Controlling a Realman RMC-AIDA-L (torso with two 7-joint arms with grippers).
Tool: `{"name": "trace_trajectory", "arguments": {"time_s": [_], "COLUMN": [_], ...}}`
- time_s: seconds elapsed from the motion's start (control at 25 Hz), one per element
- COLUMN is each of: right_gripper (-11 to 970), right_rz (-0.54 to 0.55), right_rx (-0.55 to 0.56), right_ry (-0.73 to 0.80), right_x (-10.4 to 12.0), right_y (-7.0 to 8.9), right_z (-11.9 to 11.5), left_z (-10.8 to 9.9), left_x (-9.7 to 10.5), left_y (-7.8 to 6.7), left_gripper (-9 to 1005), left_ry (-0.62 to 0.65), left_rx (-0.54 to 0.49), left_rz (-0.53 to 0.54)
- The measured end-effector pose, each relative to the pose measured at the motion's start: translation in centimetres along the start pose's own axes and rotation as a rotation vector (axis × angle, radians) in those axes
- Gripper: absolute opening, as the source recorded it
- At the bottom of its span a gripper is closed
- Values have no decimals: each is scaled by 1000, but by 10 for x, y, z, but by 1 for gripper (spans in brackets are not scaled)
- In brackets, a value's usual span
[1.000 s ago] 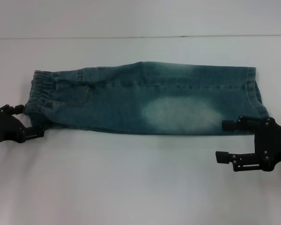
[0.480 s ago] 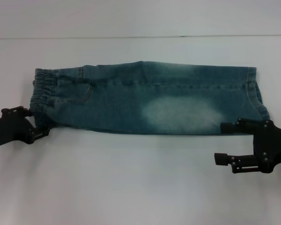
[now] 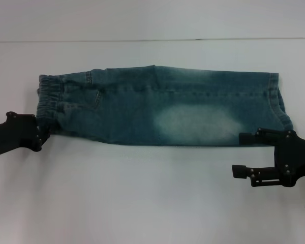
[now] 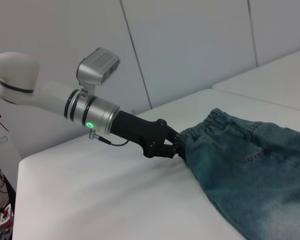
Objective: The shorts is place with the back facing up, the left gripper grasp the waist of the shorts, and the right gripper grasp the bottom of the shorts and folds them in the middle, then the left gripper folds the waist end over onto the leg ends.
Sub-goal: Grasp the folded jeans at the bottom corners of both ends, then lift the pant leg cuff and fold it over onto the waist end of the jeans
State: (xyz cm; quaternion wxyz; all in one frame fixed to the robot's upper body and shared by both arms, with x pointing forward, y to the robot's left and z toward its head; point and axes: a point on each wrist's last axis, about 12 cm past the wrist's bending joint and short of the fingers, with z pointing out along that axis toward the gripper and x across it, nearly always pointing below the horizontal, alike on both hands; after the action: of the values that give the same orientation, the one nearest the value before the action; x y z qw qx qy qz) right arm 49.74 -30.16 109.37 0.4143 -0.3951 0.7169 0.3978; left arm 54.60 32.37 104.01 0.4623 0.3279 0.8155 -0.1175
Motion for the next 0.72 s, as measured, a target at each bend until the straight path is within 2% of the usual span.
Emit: {"name": "trace_trajectory", "arguments": {"time_s": [0.2,0.32,0.52,0.72], "right_gripper": [906,903,899,884], "right_rz": [6,9,32,43], "right_rx": [11,42,116,171], "right_ry": [-14,-29,-59,-101], "right_x": [1,1,6,13], "right_y": [-1,-4,-12,-19], "right_z": [-1,-5,-3,7], "left_z": [0,-2,-12,-19], "left_x": [-6,-16,-46,-88], "left_y": [2,7,17,24], "left_gripper": [191,137,90,78], "left_ry": [-8,-10,0,-7], "left_rx": [4,-1,8,54], "left_rz": [-2,2,29,35]}}
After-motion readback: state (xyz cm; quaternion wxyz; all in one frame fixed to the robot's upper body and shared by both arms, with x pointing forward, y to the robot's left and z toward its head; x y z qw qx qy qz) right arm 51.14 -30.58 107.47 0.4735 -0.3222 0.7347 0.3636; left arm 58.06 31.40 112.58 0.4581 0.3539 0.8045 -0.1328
